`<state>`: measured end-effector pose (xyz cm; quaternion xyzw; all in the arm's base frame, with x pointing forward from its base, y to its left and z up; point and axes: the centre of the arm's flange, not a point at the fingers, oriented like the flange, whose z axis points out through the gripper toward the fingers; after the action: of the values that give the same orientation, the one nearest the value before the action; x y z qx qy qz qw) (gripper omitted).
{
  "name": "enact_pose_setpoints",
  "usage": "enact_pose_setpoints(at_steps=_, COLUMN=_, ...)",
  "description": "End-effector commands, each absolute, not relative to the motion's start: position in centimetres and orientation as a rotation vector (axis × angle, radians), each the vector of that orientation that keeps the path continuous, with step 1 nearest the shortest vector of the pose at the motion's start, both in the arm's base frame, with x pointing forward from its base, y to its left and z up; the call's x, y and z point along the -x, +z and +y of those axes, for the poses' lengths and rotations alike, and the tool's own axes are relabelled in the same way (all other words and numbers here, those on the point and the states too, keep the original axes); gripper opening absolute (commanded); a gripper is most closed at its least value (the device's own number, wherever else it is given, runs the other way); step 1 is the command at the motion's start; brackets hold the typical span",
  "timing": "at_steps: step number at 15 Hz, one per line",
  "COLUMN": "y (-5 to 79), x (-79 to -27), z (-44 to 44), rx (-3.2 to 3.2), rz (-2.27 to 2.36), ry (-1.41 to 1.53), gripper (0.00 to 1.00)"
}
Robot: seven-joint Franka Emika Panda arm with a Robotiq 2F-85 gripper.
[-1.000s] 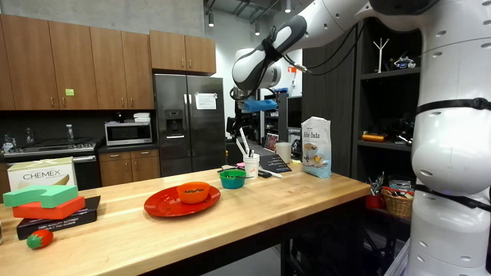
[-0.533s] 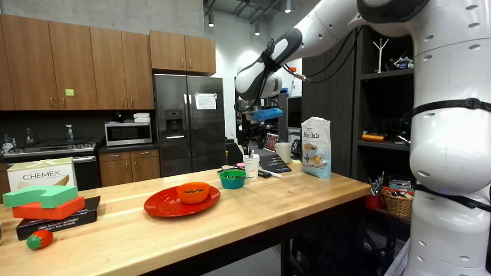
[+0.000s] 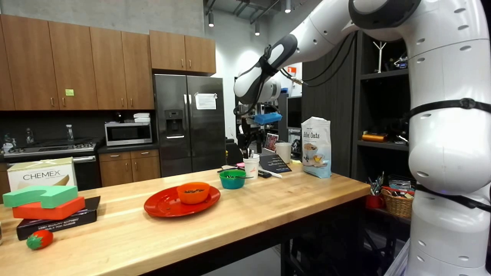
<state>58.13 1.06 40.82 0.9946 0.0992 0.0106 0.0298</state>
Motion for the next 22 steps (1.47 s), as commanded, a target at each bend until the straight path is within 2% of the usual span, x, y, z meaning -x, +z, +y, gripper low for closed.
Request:
enact_pose_setpoints(at_steps=1, y=43.5, x=-58.8, z=1.7, rx=-3.102, rz=0.351, ry=0.067, gripper=1.0)
enact_pose_setpoints(at_steps=22, y=38.1, x=-61.6, z=3.4, rx=-3.24, rz=0.34, ry=-0.045, gripper=1.0)
